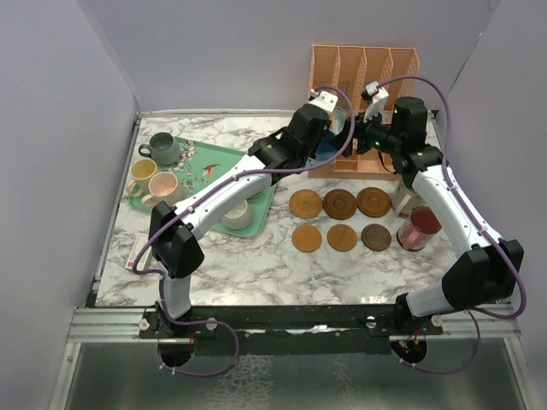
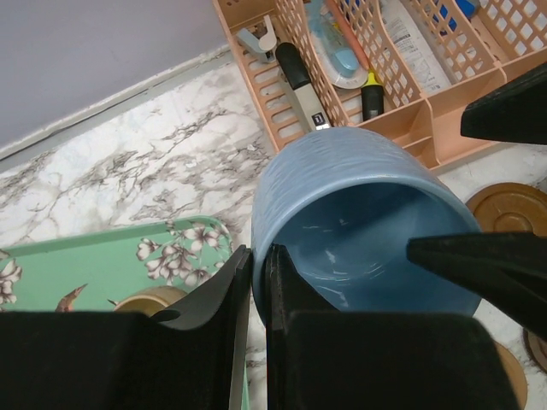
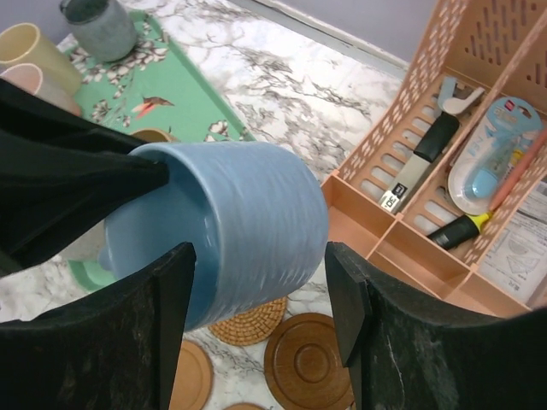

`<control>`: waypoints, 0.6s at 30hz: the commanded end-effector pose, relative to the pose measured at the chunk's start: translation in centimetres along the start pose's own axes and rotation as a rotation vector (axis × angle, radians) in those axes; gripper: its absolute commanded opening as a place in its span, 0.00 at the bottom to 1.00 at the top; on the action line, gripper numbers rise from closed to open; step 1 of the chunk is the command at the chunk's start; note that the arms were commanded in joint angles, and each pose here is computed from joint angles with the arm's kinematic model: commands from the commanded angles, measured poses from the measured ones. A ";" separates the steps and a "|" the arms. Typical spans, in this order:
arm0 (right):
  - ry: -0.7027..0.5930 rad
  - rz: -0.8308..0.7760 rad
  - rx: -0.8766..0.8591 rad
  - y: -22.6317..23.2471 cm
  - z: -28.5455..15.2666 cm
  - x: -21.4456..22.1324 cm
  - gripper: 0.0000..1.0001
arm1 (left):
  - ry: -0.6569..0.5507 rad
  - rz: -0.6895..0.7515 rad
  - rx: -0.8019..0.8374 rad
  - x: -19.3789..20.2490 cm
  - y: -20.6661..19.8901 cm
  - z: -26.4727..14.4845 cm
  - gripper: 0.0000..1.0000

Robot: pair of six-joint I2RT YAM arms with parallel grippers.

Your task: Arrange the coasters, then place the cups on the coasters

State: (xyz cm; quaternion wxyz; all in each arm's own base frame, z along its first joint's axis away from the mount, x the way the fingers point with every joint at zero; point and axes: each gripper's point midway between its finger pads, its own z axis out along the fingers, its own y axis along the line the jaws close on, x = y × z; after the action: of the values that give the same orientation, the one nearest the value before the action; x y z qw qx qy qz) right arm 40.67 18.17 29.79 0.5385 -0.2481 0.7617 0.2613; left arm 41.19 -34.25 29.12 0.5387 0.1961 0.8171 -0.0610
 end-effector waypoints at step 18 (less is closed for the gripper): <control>0.061 0.010 0.313 -5.1 -0.1 1.4 0.07 | -0.229 -0.045 -0.131 -6.3 -1.8 -2.3 0.00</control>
State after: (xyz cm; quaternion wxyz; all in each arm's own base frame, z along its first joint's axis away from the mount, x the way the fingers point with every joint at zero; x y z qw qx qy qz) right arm 42.50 16.15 27.22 0.5302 -0.1945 0.8053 0.1807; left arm 40.12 -36.96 30.35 0.5838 0.1749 0.7925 -0.0226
